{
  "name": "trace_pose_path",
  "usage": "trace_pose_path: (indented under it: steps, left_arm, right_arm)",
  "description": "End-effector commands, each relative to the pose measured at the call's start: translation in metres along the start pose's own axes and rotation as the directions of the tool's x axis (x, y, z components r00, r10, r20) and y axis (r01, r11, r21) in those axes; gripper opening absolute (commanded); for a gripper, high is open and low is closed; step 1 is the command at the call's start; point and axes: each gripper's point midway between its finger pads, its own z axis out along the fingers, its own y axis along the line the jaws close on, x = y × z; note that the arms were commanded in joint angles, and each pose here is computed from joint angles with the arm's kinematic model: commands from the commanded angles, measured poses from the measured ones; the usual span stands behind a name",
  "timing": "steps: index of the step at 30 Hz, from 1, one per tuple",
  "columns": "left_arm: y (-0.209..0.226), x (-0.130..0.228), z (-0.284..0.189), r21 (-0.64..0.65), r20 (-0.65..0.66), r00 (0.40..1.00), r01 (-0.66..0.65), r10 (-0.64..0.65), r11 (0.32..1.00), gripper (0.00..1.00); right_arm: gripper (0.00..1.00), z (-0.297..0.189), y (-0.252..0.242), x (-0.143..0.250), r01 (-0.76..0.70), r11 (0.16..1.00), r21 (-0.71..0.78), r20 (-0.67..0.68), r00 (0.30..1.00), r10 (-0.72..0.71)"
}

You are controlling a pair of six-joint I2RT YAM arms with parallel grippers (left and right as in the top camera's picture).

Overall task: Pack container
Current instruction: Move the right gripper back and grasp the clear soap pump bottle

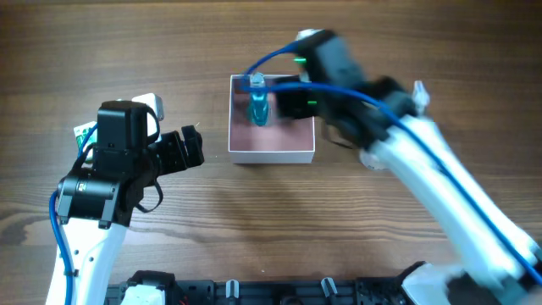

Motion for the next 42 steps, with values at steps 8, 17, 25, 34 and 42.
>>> trace_pose_path:
  steps: [8, 17, 25, 34, 42]
  left_arm:
    - [-0.006, -0.006, -0.004, 0.025, 0.013, 1.0, 0.007, -0.008, 1.0, 1.0]
    - [-0.006, -0.006, -0.004, 0.025, 0.013, 1.0, 0.007, -0.008, 1.0, 1.0]
    - [-0.006, -0.008, -0.004, 0.028, 0.021, 1.0, 0.006, -0.007, 1.0, 1.0]
    - [-0.007, -0.009, -0.004, 0.029, 0.024, 1.0, 0.006, -0.007, 1.0, 1.0]
    - [-0.007, -0.009, -0.004, 0.029, 0.024, 1.0, 0.006, -0.007, 1.0, 1.0]
  right_arm:
    - [1.0, -0.08, -0.167, 0.003, -0.173, 0.929, 0.326, 0.07, 0.985, 0.159]
    - [1.0, -0.005, -0.25, 0.071, -0.248, 0.897, 0.367, -0.199, 0.921, 0.336]
    - [1.0, 0.052, -0.259, 0.102, -0.236, 0.922, 0.306, -0.357, 0.87, 0.341]
    - [1.0, 0.085, -0.261, 0.12, -0.232, 0.933, 0.277, -0.435, 0.835, 0.337]
    - [0.96, 0.1, -0.262, 0.118, -0.219, 0.945, 0.244, -0.432, 0.847, 0.308]
